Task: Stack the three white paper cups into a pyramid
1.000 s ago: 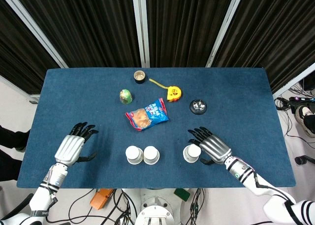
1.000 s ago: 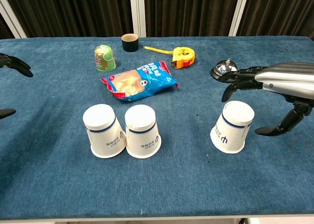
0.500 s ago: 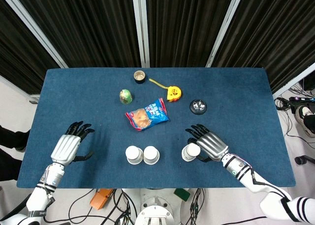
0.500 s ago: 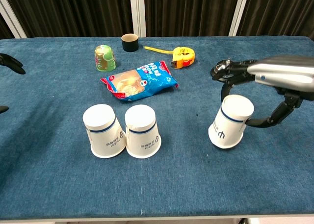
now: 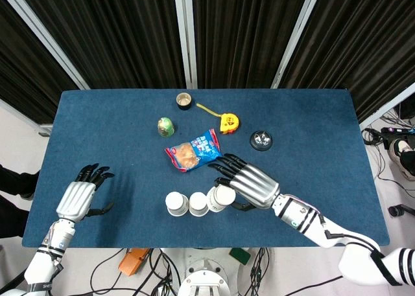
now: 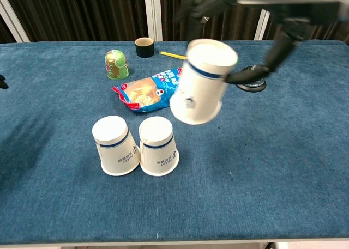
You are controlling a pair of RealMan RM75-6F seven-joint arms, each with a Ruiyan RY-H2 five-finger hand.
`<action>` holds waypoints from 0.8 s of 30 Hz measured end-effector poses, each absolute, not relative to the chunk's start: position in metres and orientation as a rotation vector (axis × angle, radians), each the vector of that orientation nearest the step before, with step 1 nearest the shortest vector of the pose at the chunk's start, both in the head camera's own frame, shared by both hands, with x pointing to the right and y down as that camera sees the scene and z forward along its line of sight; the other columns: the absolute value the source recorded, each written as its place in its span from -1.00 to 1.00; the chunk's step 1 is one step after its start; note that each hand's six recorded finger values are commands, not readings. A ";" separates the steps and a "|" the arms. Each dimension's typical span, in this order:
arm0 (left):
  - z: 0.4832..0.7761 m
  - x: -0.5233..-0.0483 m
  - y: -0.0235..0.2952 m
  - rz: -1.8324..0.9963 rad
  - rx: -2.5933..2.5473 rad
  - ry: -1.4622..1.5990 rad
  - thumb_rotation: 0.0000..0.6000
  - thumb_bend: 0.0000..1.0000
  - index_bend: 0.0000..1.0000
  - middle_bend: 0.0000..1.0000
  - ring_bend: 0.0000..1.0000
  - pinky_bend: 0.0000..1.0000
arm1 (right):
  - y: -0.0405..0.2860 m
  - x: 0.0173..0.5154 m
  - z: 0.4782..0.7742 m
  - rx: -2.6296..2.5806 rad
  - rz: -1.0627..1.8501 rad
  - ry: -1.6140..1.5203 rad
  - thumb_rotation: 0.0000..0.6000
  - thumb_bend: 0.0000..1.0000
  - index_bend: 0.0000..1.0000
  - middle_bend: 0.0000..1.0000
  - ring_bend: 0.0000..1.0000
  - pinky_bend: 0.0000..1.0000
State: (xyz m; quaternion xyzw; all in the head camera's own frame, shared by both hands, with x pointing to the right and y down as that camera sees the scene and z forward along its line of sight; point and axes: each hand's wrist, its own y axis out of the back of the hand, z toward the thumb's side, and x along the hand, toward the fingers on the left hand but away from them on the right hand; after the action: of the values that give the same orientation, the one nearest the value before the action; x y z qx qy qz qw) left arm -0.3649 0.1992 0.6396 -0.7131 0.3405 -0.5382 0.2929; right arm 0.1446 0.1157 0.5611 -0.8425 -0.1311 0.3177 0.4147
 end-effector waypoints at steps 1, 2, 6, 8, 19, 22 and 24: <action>0.640 -0.366 0.200 -1.436 -1.900 0.911 0.78 -0.44 -0.57 -0.78 -1.00 -1.00 | 0.113 0.135 0.561 -2.123 0.792 -0.312 1.00 -0.04 -0.13 -0.71 -1.00 -0.79; 0.640 -0.367 0.200 -1.439 -1.899 0.915 0.78 -0.44 -0.57 -0.78 -1.00 -1.00 | 0.112 0.128 0.562 -2.127 0.787 -0.299 1.00 -0.04 -0.13 -0.71 -1.00 -0.79; 0.642 -0.373 0.203 -1.452 -1.901 0.933 0.78 -0.44 -0.57 -0.78 -1.00 -1.00 | 0.109 0.098 0.568 -2.144 0.771 -0.254 1.00 -0.04 -0.16 -0.71 -1.00 -0.79; 0.642 -0.376 0.204 -1.458 -1.900 0.940 0.78 -0.44 -0.57 -0.78 -1.00 -1.00 | 0.109 0.084 0.573 -2.151 0.767 -0.236 1.00 -0.04 -0.18 -0.71 -1.00 -0.79; 0.644 -0.386 0.205 -1.474 -1.897 0.974 0.78 -0.45 -0.57 -0.78 -1.00 -1.00 | 0.113 0.043 0.589 -2.126 0.787 -0.156 1.00 -0.04 -0.24 -0.71 -1.00 -0.79; 0.645 -0.387 0.204 -1.475 -1.896 0.981 0.78 -0.45 -0.57 -0.78 -1.00 -1.00 | 0.114 0.039 0.592 -2.120 0.796 -0.152 1.00 -0.04 -0.28 -0.71 -1.00 -0.79; 0.645 -0.387 0.204 -1.476 -1.897 0.984 0.78 -0.45 -0.57 -0.78 -1.00 -1.00 | 0.114 0.038 0.593 -2.116 0.801 -0.149 1.00 -0.04 -0.31 -0.71 -1.00 -0.79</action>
State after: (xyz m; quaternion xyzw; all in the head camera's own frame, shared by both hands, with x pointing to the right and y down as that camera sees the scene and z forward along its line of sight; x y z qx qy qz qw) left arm -0.3872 0.2039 0.6449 -0.7035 0.3648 -0.5475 0.2689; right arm 0.0383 0.1139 0.5933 -0.8455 -0.0596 0.3201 0.4232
